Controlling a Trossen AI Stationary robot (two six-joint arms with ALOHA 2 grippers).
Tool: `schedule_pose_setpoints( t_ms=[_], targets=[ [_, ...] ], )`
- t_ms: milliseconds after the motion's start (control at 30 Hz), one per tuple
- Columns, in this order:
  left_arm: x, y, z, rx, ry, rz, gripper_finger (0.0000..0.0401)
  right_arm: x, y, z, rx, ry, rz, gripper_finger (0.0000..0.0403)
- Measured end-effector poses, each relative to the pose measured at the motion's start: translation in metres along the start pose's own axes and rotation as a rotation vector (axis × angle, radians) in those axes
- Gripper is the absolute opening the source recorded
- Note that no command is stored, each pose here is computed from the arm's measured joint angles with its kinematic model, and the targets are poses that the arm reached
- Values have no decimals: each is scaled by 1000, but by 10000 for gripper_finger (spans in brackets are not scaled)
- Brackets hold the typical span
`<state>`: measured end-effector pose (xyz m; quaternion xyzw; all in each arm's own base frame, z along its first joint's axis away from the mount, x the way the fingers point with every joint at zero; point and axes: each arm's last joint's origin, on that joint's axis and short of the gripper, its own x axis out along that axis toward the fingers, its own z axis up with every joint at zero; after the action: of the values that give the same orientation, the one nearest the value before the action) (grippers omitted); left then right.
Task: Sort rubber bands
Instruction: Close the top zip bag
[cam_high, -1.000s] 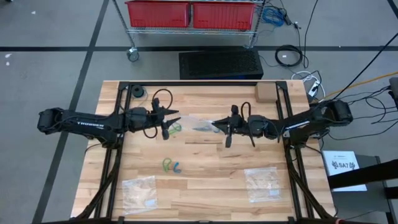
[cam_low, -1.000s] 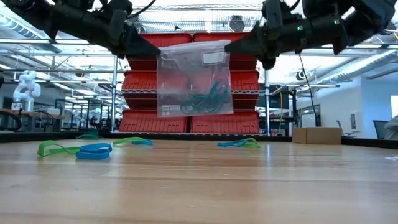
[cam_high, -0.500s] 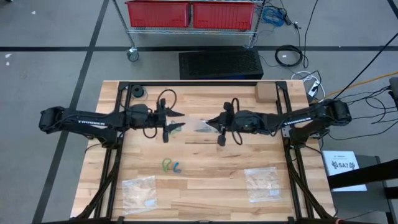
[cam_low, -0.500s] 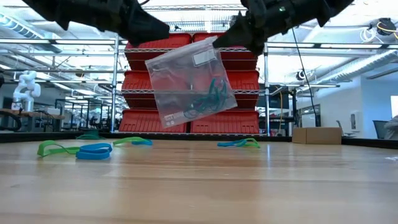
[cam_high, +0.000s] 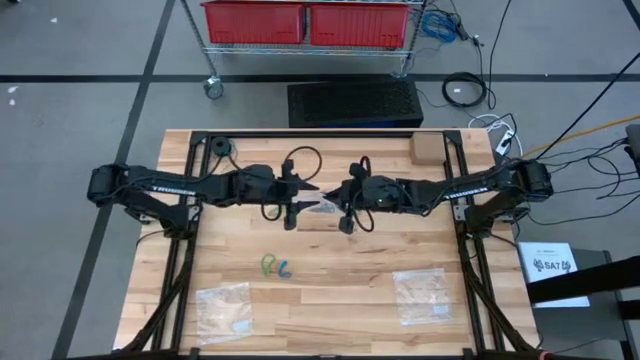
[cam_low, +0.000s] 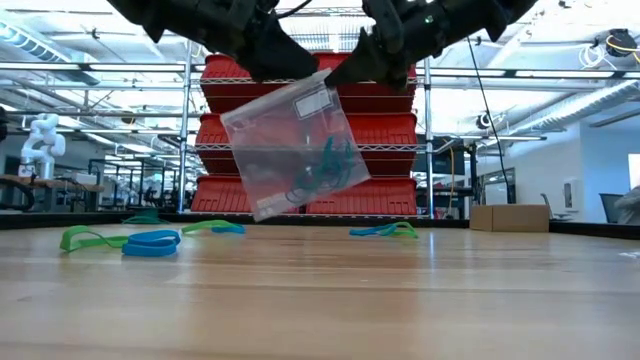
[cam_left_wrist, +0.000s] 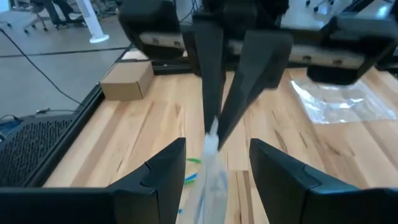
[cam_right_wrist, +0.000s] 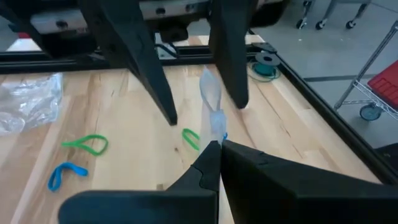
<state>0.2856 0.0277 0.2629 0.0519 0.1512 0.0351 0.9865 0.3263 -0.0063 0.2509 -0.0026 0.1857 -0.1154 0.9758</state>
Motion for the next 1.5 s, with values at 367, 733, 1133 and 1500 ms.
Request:
schedule_pose_setpoints(
  t_ms=[367, 733, 1133, 1500],
  targets=[
    [3, 0, -3, -3, 28, 9, 166, 0, 0, 0, -2, -2, 1, 0],
    [5, 0, -4, 18, 20, 14, 62, 0, 0, 1, -1, -7, 1, 0],
    [5, 0, -6, 45, 44, 10, 12, 0, 0, 0, -2, -3, -3, 0],
    [5, 0, -8, 45, 65, 8, 7, -1, 0, 1, 26, -11, -4, 1]
  ],
)
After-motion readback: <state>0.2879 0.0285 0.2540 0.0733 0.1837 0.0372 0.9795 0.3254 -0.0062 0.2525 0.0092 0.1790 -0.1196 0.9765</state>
